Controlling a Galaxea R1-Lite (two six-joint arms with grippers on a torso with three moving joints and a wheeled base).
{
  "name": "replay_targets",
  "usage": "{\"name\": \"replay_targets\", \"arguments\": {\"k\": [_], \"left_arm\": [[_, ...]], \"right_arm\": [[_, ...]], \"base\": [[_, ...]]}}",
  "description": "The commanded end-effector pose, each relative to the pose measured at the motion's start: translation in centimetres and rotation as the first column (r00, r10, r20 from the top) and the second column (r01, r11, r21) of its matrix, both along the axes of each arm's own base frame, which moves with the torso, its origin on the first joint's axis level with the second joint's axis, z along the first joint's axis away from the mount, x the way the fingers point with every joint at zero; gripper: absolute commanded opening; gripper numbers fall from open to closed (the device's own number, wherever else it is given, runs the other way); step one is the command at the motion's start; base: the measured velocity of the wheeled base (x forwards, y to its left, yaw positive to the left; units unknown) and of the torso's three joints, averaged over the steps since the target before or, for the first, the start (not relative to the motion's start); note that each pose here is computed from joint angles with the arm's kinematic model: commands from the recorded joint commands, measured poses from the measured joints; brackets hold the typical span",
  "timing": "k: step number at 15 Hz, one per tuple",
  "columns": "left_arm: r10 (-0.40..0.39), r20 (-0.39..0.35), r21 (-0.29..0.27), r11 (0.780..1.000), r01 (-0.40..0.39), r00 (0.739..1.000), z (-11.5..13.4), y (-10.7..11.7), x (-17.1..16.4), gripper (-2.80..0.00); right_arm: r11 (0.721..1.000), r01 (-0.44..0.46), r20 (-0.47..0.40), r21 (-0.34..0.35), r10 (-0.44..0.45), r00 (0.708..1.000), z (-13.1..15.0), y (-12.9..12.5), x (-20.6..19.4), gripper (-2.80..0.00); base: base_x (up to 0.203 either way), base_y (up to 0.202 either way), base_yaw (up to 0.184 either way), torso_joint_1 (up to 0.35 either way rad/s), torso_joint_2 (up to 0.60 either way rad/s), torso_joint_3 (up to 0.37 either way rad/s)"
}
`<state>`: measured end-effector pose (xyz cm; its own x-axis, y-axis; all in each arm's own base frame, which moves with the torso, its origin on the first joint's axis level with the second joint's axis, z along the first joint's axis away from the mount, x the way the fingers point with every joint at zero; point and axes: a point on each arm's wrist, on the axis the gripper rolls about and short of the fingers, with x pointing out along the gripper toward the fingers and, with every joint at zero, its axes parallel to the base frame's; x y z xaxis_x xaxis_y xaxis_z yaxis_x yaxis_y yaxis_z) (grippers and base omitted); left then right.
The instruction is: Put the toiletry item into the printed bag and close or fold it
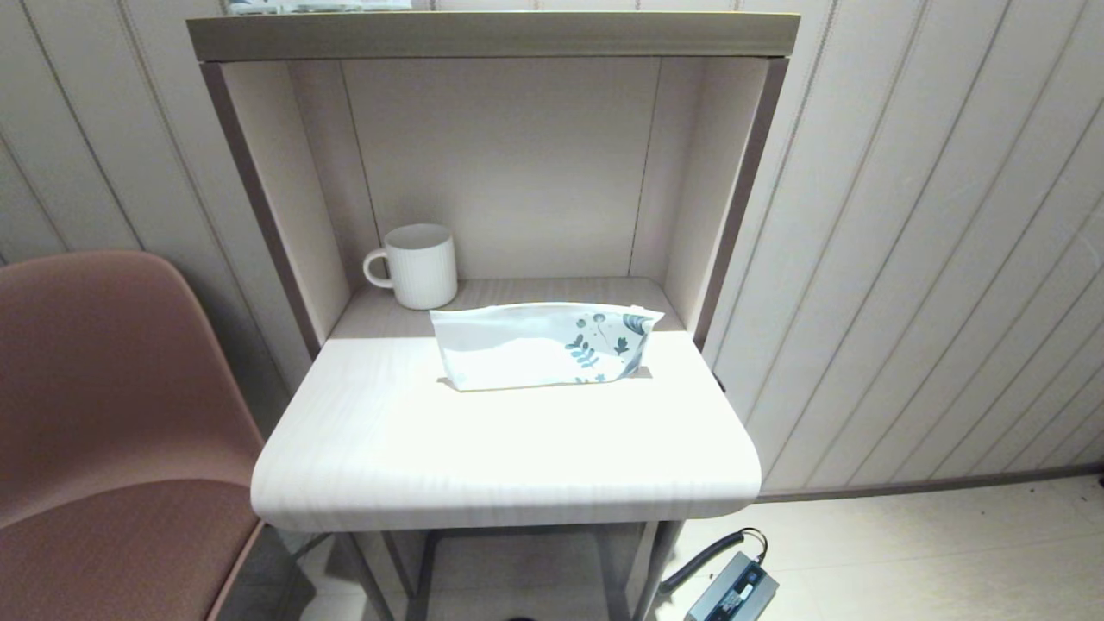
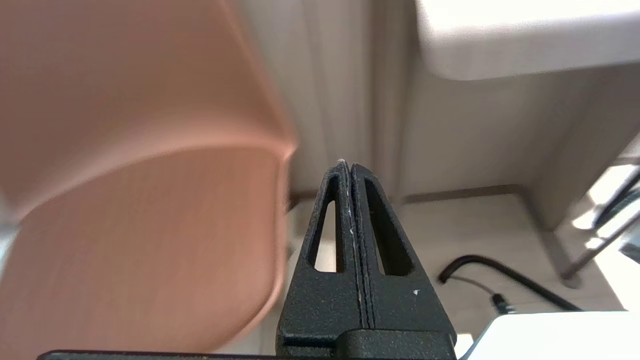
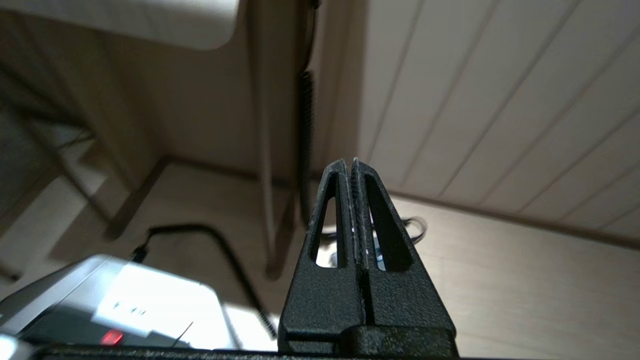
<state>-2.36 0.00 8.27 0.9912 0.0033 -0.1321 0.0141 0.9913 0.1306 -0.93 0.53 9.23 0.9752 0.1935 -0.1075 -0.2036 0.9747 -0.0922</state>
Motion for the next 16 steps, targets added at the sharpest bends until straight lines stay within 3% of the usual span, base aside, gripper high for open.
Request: {"name": "replay_targets", "arguments": {"k": [1, 2, 4, 5, 6, 8, 9, 11, 16], "left_arm": [[-0.029, 0.079, 0.000, 1.000, 0.029, 0.996, -0.9, -0.1, -0.1, -2.80], [-0.030, 0.110, -0.010, 0.999, 0.031, 0.993, -0.8, -0.1, 0.0, -2.80], [-0.017, 0.116, -0.047, 0.999, 0.023, 0.993, -0.8, 0.0, 0.0, -2.80], [-0.011, 0.117, -0.051, 0.999, 0.017, 0.993, -0.9, 0.0, 0.1, -2.80], [-0.025, 0.115, -0.031, 0.999, 0.029, 0.993, -0.9, -0.1, 0.1, -2.80], [-0.073, 0.111, 0.071, 0.995, 0.066, 0.991, -0.8, -0.1, 0.0, -2.80], [-0.065, 0.111, 0.040, 0.997, 0.061, 0.992, -0.9, -0.1, 0.1, -2.80], [0.004, 0.123, -0.101, 0.995, 0.008, 0.992, -0.8, 0.0, 0.1, -2.80], [0.016, 0.134, -0.137, 0.991, 0.002, 0.991, -0.7, 0.0, 0.1, -2.80]], "right_arm": [[0.997, 0.082, 0.155, -0.003, -0.080, 0.985, -0.6, -0.2, -1.6, -2.80], [0.986, 0.168, 0.130, 0.001, -0.167, 0.977, -1.2, -0.5, -1.5, -2.80], [0.977, 0.195, 0.087, 0.084, -0.202, 0.976, -1.7, -0.5, -1.3, -2.80], [0.977, 0.196, 0.085, 0.090, -0.203, 0.975, -1.7, -0.5, -1.3, -2.80], [0.976, 0.196, 0.085, 0.091, -0.203, 0.975, -1.7, -0.5, -1.3, -2.80], [0.976, 0.196, 0.085, 0.091, -0.204, 0.975, -1.7, -0.5, -1.3, -2.80], [0.975, 0.202, 0.084, 0.095, -0.210, 0.974, -1.7, -0.6, -1.3, -2.80], [0.973, 0.209, 0.083, 0.100, -0.218, 0.972, -1.7, -0.6, -1.3, -2.80], [0.972, 0.209, 0.083, 0.103, -0.218, 0.972, -1.7, -0.6, -1.3, -2.80]], "base": [[0.000, 0.000, 0.000, 0.000, 0.00, 0.000], [0.000, 0.000, 0.000, 0.000, 0.00, 0.000], [0.000, 0.000, 0.000, 0.000, 0.00, 0.000], [0.000, 0.000, 0.000, 0.000, 0.00, 0.000], [0.000, 0.000, 0.000, 0.000, 0.00, 0.000], [0.000, 0.000, 0.000, 0.000, 0.00, 0.000], [0.000, 0.000, 0.000, 0.000, 0.00, 0.000], [0.000, 0.000, 0.000, 0.000, 0.00, 0.000], [0.000, 0.000, 0.000, 0.000, 0.00, 0.000]]}}
